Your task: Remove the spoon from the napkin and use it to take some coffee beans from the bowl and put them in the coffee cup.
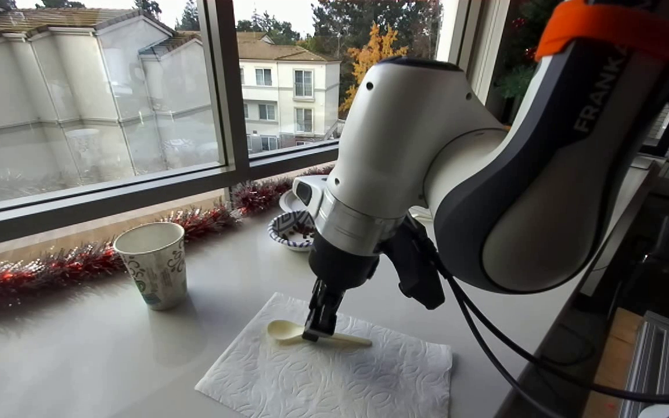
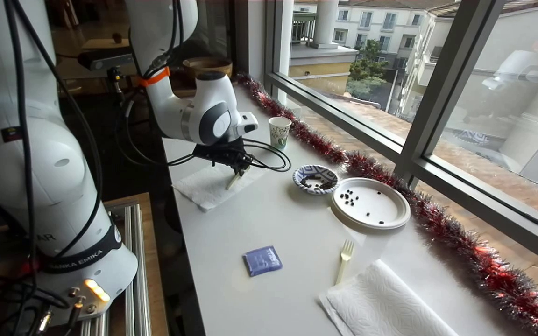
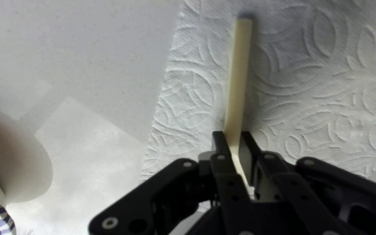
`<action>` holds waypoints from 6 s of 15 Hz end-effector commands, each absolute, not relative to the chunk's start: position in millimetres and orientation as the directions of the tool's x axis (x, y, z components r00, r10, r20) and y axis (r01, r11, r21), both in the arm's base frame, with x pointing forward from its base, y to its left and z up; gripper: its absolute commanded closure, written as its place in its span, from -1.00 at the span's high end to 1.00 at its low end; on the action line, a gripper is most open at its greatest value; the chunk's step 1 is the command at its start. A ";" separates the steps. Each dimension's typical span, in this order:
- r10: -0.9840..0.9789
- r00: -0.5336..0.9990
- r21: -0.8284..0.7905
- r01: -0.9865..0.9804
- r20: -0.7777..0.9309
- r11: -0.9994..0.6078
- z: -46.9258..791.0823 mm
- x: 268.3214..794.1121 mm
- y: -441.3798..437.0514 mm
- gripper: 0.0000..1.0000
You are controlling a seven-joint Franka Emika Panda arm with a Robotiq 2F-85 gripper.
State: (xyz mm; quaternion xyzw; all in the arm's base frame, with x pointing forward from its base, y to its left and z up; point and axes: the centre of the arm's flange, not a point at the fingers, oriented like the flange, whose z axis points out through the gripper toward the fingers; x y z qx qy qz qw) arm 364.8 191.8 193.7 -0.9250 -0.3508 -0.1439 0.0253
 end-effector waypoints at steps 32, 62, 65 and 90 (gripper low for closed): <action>0.543 0.792 0.115 0.533 0.279 -0.838 289.2 430.8 80.0 -0.93; 0.506 0.862 0.322 0.484 -0.018 -0.814 309.4 508.6 94.9 -0.93; 0.480 0.877 0.292 0.467 -0.032 -0.834 304.7 530.1 95.0 -0.93; 0.234 0.918 0.098 0.278 -0.319 -0.956 238.1 614.1 75.6 -0.93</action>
